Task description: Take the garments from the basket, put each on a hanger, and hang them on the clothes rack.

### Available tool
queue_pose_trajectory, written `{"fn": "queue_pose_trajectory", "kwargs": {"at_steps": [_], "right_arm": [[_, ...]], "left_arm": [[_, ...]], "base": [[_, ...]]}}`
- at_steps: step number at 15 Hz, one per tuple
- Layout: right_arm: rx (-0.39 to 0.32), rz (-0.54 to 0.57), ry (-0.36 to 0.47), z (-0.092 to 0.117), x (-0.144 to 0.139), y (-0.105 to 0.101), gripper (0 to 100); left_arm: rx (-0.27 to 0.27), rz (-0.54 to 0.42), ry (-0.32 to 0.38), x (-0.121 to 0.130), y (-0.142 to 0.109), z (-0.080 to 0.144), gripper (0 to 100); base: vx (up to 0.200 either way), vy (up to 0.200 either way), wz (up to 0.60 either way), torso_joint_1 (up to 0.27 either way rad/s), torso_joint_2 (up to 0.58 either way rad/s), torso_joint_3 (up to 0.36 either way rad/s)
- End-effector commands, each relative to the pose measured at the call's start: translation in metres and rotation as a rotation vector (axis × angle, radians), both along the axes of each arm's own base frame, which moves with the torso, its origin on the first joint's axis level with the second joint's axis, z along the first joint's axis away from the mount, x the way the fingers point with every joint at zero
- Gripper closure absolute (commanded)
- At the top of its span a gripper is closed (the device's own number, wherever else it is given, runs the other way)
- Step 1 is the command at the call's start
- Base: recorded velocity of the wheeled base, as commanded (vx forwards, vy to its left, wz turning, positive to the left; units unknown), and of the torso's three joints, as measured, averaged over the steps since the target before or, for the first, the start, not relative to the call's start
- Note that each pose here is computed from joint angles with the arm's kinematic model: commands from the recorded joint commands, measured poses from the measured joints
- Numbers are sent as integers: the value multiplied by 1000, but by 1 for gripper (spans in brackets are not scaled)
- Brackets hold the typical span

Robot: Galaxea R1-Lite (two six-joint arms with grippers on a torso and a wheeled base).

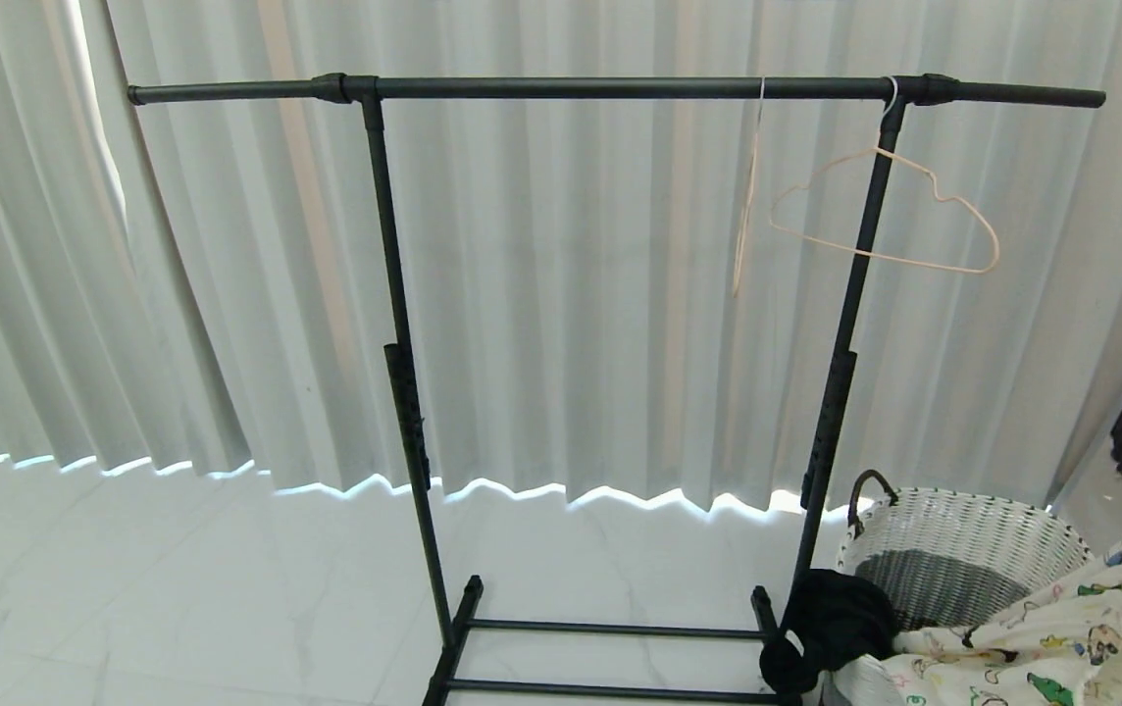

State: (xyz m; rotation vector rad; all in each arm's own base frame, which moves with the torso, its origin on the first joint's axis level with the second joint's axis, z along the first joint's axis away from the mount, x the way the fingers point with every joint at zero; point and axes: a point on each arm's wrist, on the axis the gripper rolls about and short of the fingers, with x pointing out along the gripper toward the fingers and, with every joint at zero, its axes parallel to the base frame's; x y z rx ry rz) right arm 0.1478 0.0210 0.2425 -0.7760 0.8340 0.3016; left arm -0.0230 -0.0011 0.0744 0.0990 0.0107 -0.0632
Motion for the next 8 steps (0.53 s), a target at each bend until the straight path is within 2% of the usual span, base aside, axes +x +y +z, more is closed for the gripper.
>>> {"fn": "queue_pose_trajectory", "kwargs": {"at_steps": [1, 3, 5, 8], "right_arm": [[27, 63, -102, 36, -21, 6, 100], [25, 84, -83, 37, -21, 9, 100], [50, 130, -75, 41, -13, 21, 100], [109, 220, -16, 48, -4, 51, 100]], "left_arm": [[5, 1, 0, 0, 0, 0, 0], [10, 0, -1, 0, 0, 0, 0], [10, 0, -1, 0, 0, 0, 0], [6, 0, 0, 0, 0, 0, 0]], "base": [[-200, 0, 0, 7, 2, 2], [0, 0, 0, 0, 0, 0], [0, 0, 0, 0, 0, 0], [0, 0, 0, 0, 0, 0]]}}
